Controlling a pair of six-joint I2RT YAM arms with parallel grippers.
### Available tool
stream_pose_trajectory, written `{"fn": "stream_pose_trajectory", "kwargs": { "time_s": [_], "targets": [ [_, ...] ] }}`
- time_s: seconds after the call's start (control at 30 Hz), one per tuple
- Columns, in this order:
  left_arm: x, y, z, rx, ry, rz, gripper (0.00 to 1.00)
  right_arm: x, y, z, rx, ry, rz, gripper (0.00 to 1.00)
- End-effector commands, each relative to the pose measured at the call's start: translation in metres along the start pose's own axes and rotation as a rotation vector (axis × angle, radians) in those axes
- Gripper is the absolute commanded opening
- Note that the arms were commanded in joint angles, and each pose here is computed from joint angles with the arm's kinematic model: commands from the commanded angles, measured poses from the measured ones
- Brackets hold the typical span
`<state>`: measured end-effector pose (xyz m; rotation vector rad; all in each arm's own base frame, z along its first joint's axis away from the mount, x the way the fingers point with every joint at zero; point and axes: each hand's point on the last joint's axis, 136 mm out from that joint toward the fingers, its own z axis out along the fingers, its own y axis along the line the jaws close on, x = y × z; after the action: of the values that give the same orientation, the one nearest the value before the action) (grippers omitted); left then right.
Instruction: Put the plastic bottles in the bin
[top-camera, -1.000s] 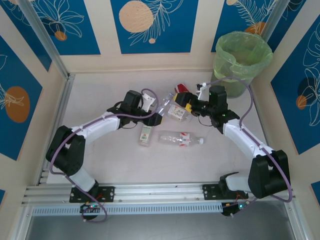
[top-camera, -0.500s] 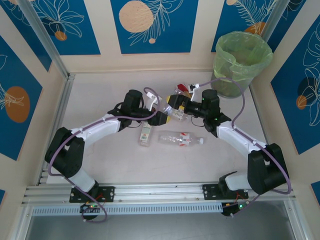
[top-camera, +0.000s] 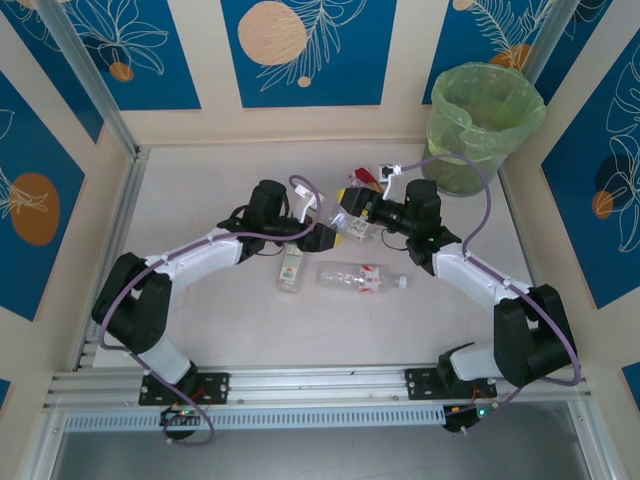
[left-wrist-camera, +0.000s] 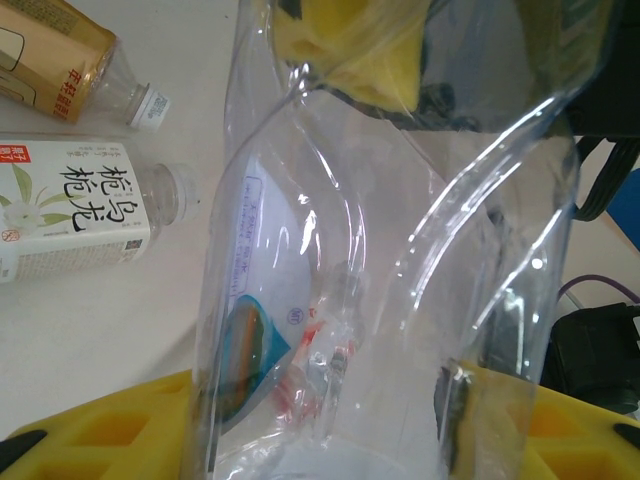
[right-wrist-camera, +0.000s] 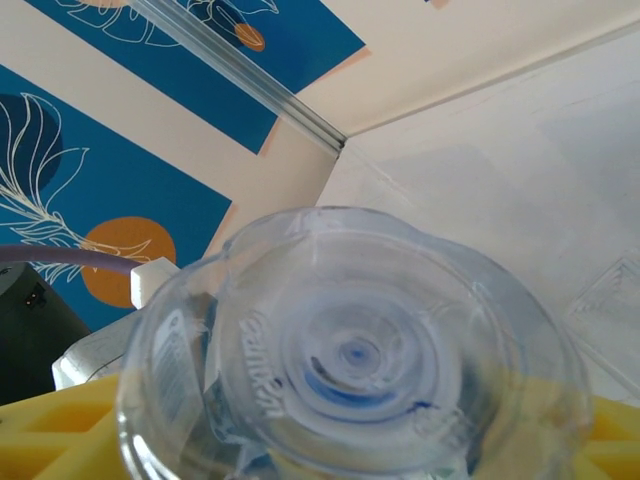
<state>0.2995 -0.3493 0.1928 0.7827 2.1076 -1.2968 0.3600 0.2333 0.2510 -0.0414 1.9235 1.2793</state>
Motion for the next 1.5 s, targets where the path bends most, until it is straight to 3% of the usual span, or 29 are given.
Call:
{"fn": "stream_pose_trajectory", "kwargs": {
  "time_s": [0.0, 0.4, 0.9, 1.13, 1.33, 1.47],
  "targets": [
    [0.001, -0.008, 0.004, 0.040, 0.007, 0.007, 0.50, -0.004, 0.002, 0.000, -0.016, -0.034, -0.034, 0.66],
    [-0.001, -0.010, 0.003, 0.041, 0.013, 0.008, 0.57, -0.001, 0.003, -0.005, -0.009, -0.030, -0.068, 0.52],
    [-0.003, -0.016, -0.001, 0.056, 0.000, 0.018, 1.00, 0.000, 0.000, -0.008, 0.018, -0.032, -0.073, 0.48],
    [-0.008, -0.015, -0.007, 0.018, -0.037, 0.032, 1.00, 0.001, -0.002, -0.009, 0.029, -0.030, -0.074, 0.48],
    [-0.014, 0.003, -0.014, -0.101, -0.081, 0.023, 1.00, -0.002, -0.004, -0.012, 0.049, -0.038, -0.081, 0.47],
    [-0.018, -0.006, -0.019, -0.072, -0.110, 0.050, 1.00, -0.004, -0.007, -0.016, 0.071, -0.037, -0.085, 0.46]
  ]
}}
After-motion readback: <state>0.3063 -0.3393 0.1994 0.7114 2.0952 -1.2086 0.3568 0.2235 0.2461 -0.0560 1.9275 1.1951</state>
